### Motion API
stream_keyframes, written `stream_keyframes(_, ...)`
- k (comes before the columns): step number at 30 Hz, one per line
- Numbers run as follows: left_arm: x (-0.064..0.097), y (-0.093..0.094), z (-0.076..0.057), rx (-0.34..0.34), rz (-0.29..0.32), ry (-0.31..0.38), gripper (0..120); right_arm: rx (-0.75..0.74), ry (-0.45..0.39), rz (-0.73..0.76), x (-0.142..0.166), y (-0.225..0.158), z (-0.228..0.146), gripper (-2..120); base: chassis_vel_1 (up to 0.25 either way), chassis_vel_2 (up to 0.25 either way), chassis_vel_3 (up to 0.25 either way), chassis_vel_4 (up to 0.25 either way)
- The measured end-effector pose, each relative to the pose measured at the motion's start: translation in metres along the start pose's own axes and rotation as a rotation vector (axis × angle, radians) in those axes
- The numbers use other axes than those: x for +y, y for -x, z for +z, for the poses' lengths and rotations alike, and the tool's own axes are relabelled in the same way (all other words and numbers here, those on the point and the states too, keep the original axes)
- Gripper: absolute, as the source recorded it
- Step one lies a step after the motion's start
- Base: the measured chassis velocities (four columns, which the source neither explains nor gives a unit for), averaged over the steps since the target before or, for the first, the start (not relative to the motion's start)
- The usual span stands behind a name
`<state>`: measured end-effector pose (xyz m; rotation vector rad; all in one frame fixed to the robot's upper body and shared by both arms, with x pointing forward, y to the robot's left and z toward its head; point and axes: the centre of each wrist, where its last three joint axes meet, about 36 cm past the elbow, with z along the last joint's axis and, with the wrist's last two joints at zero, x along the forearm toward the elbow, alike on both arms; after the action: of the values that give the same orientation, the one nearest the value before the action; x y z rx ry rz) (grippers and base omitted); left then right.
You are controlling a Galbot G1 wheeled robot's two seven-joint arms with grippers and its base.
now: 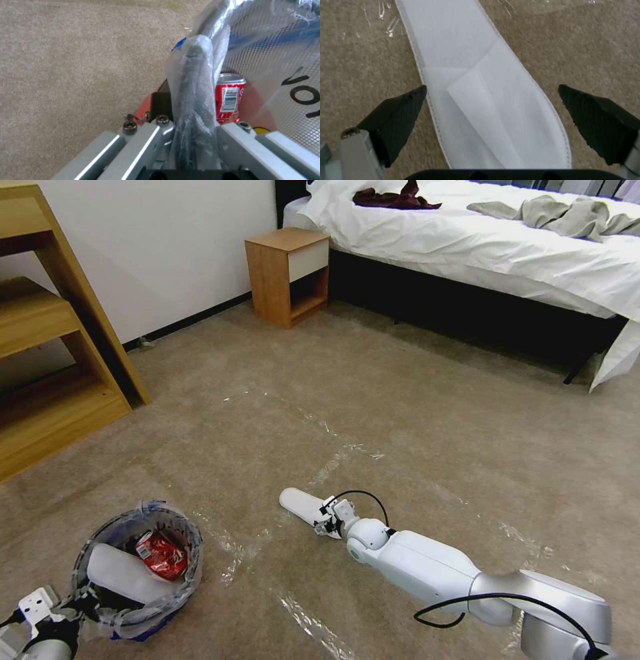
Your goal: Pick up the trash bin and place the garbage on the floor into it.
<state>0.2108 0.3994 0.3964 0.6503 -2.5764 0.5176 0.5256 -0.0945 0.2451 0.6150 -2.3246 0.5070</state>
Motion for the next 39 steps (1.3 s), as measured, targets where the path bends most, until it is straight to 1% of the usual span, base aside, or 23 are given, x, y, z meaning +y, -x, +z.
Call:
stream_keyframes(7,0.0,-0.001,-0.001,-0.004,0.001,-0.001,1,0.005,-0.008,0.004,0.004,0.008,-0.001,100,0.0,0.0,0.0,0.0)
stream_keyframes(22,0.001,-0.002,-0.004,-0.01,0.002,0.003,1,0.053,-0.007,0.021,0.005,0.01,0.015,100,0.0,0.0,0.0,0.0)
stream_keyframes(27,0.001,-0.003,-0.004,-0.01,0.001,0.001,1,0.055,-0.003,0.023,0.004,0.01,0.016,100,0.0,0.0,0.0,0.0)
stream_keyframes(34,0.002,-0.006,0.0,-0.005,-0.003,0.001,1,0.062,0.002,0.033,0.001,0.013,0.019,95,0.0,0.0,0.0,0.0)
stream_keyframes(39,0.002,-0.007,-0.001,-0.006,-0.004,0.002,1,0.061,0.004,0.035,0.001,0.014,0.02,95,0.0,0.0,0.0,0.0)
